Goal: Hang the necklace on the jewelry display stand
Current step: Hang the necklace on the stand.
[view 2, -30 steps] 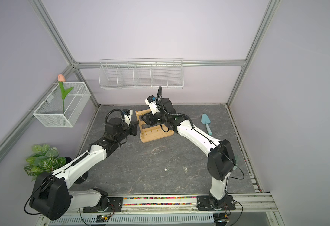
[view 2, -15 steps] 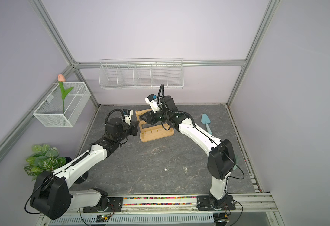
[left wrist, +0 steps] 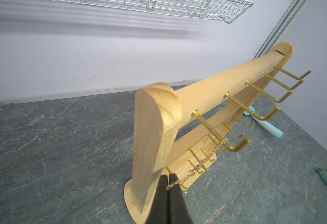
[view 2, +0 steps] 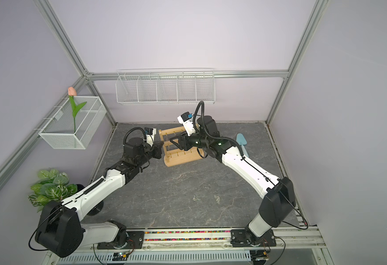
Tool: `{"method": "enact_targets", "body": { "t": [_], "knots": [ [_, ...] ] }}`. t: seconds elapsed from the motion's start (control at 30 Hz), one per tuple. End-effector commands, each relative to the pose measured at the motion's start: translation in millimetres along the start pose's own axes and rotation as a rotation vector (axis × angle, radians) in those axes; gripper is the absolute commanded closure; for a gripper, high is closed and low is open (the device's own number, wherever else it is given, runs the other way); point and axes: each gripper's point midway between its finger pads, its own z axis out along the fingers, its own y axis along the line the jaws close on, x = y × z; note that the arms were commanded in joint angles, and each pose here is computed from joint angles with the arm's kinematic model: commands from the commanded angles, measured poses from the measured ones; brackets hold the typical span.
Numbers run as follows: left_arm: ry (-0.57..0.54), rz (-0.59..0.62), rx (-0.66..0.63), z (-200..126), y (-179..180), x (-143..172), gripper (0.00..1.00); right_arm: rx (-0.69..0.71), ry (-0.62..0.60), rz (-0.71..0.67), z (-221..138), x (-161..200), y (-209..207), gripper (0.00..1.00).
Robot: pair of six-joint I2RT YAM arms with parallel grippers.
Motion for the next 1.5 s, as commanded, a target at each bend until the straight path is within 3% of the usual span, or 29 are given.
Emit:
{"method": "enact_targets", "body": {
  "t": [0.0, 0.13, 0.23, 0.37, 0.57, 0.83, 0.97, 1.47],
  "knots": [
    [-0.028, 0.008, 0.022, -0.9, -6.6, -13.7, 1.00, 0.110, -0.032, -0.011, -7.7, 18.6, -22.8, 0.55],
    [-0.031, 0.003, 0.029, -2.0, -7.8, -14.8, 1.00, 0.216, -0.111, 0.011, -7.0, 57.1, -51.9, 0.62],
    [-0.028, -0.003, 0.037, -1.2, -9.2, -14.1, 1.00, 0.217, -0.194, 0.025, 6.6, 76.1, -61.3, 0.63],
    [-0.034, -0.006, 0.042, -2.2, -10.9, -15.8, 1.00, 0.248, -0.217, 0.018, 32.5, 103.1, -73.6, 0.64],
    [-0.045, -0.004, 0.043, -6.7, -12.5, -18.2, 1.00, 0.298, -0.343, -0.067, 53.6, 105.7, -77.9, 0.69],
    [-0.052, -0.005, 0.041, -9.4, -13.0, -17.8, 1.00, 0.332, -0.373, -0.142, 87.1, 115.9, -74.7, 0.71],
    [-0.054, -0.003, 0.046, -9.9, -14.6, -18.3, 1.00, 0.333, -0.446, -0.154, 95.9, 102.0, -72.4, 0.73],
    [-0.054, 0.007, 0.040, -12.7, -13.8, -19.9, 1.00, 0.332, -0.469, -0.133, 121.6, 95.0, -83.4, 0.74]
  ]
}}
